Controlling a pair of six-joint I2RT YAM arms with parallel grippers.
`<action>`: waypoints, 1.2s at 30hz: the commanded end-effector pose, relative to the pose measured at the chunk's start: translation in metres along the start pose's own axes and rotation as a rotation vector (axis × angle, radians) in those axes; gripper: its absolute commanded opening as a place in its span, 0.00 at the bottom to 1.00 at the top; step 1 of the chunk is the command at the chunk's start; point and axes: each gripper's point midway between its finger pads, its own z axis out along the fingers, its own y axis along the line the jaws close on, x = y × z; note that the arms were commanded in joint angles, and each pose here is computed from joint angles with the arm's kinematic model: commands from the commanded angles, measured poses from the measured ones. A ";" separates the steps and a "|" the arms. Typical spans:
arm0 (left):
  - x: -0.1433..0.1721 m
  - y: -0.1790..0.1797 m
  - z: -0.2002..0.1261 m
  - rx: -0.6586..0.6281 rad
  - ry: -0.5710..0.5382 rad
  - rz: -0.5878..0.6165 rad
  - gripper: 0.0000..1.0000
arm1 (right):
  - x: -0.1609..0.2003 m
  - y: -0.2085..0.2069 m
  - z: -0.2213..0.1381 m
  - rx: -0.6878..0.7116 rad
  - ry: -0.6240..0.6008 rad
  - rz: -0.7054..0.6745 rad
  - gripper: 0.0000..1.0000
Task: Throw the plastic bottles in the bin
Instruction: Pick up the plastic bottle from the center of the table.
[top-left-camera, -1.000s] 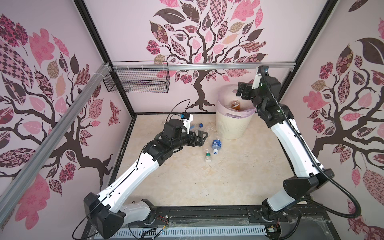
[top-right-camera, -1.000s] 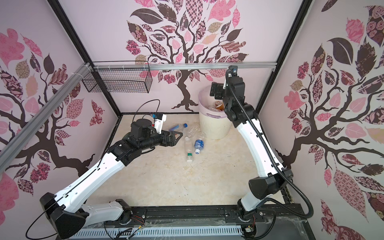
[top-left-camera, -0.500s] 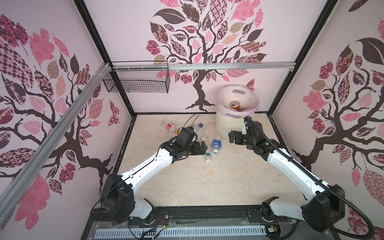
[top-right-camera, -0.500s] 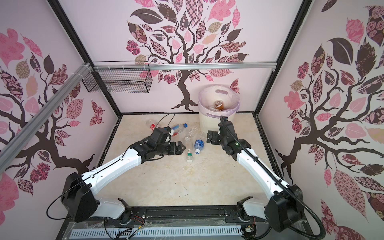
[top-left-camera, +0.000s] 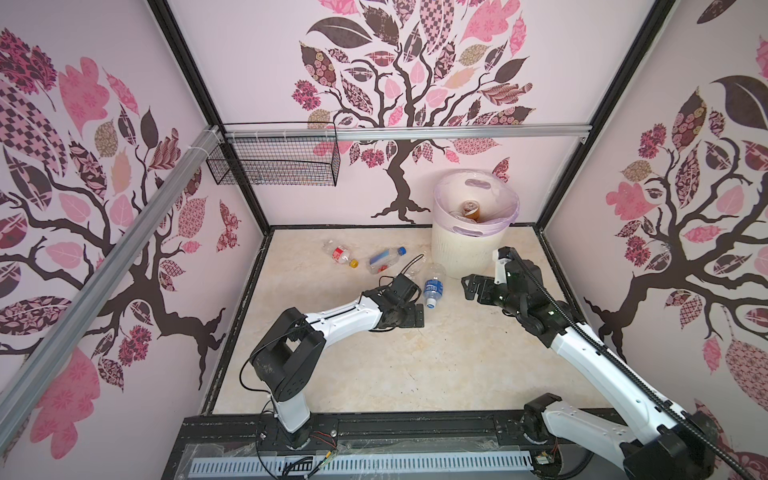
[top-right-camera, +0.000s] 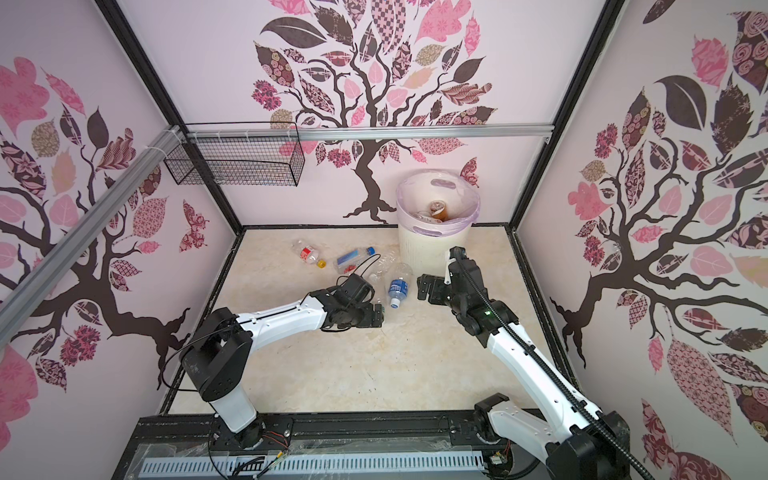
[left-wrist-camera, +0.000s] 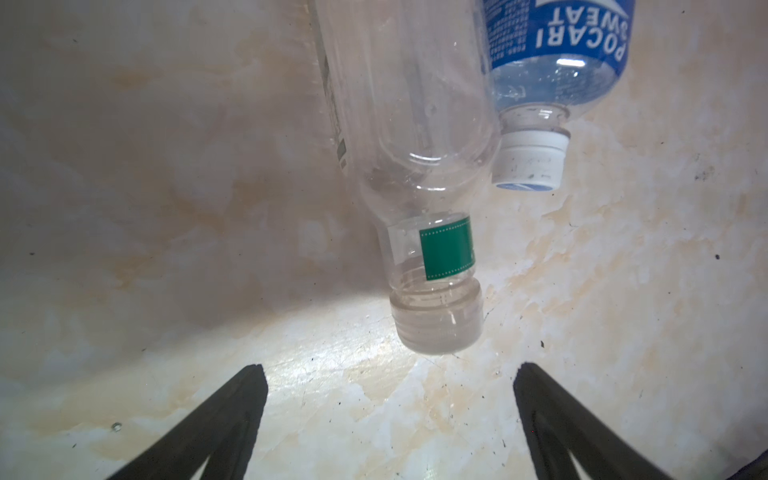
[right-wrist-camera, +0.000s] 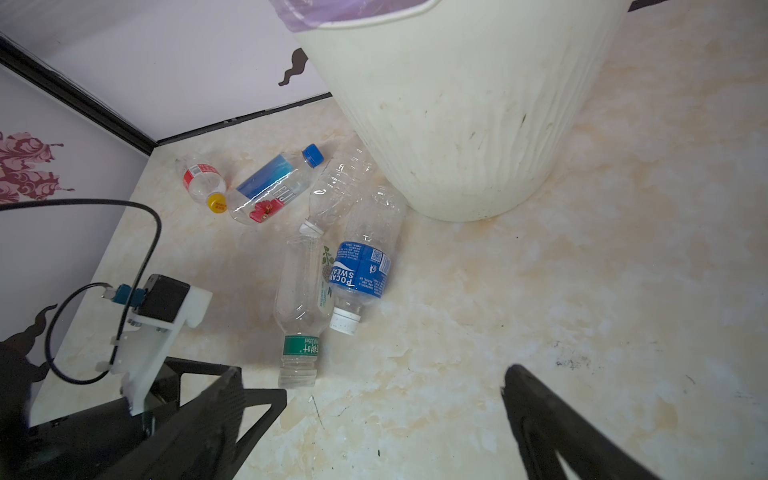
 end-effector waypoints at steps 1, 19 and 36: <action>-0.010 -0.005 0.010 -0.003 -0.040 -0.011 0.95 | 0.001 0.005 -0.002 -0.026 0.001 0.005 1.00; -0.024 -0.010 0.036 -0.015 -0.082 -0.019 0.66 | 0.000 0.006 0.000 -0.046 -0.023 0.004 1.00; -0.018 -0.011 0.013 0.060 -0.123 -0.007 0.32 | 0.005 0.011 0.002 -0.074 -0.002 0.016 1.00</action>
